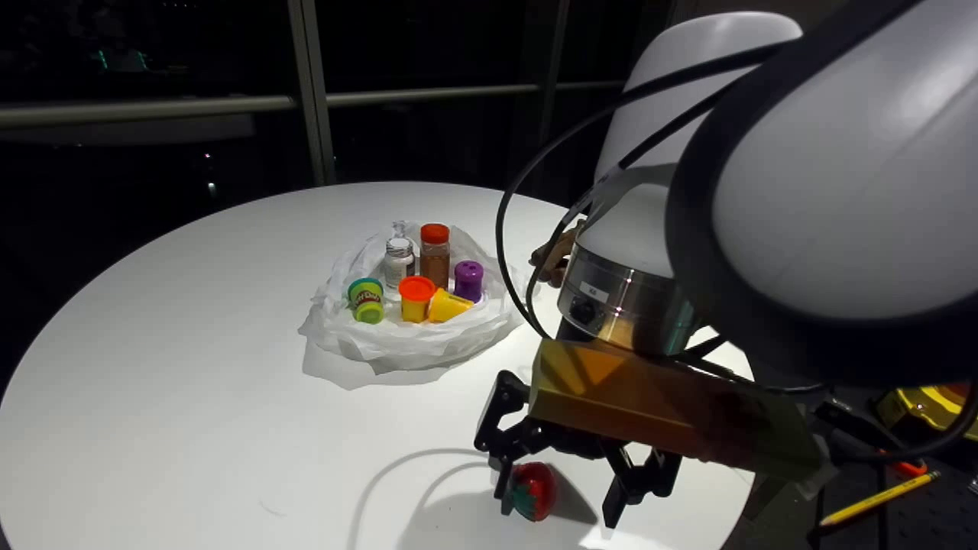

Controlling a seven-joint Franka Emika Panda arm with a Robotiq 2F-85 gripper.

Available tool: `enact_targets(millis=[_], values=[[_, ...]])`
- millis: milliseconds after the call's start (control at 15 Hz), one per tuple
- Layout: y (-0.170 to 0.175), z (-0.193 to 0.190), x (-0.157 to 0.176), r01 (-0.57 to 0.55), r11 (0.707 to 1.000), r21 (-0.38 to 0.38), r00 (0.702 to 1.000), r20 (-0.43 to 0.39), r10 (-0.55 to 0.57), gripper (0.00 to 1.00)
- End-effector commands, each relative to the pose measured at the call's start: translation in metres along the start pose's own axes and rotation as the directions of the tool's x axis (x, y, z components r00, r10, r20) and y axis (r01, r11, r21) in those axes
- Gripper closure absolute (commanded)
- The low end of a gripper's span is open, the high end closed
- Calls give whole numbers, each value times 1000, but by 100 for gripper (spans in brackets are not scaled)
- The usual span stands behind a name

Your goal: Put the objects on the table in the plastic

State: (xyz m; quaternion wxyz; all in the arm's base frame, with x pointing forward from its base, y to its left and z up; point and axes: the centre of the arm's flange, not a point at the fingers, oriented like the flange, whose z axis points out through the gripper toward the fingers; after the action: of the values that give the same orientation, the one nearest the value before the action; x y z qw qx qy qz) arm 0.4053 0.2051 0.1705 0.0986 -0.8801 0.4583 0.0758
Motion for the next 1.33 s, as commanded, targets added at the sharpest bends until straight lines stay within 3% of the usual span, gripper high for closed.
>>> enact_targets(millis=[0, 533, 600, 667, 800, 1133, 1267], values=[[-7, 10, 9, 16, 999, 30, 1000, -25, -16, 0], [-10, 16, 28, 1, 999, 40, 999, -46, 1, 0], [-12, 17, 30, 1, 999, 40, 999, -49, 1, 5], [-13, 17, 30, 5, 999, 43, 999, -49, -3, 26], [-16, 19, 32, 11, 999, 47, 999, -49, -8, 30], [-20, 20, 34, 11, 998, 54, 999, -50, -9, 69], [-18, 15, 38, 5, 998, 57, 998, -55, -2, 73]])
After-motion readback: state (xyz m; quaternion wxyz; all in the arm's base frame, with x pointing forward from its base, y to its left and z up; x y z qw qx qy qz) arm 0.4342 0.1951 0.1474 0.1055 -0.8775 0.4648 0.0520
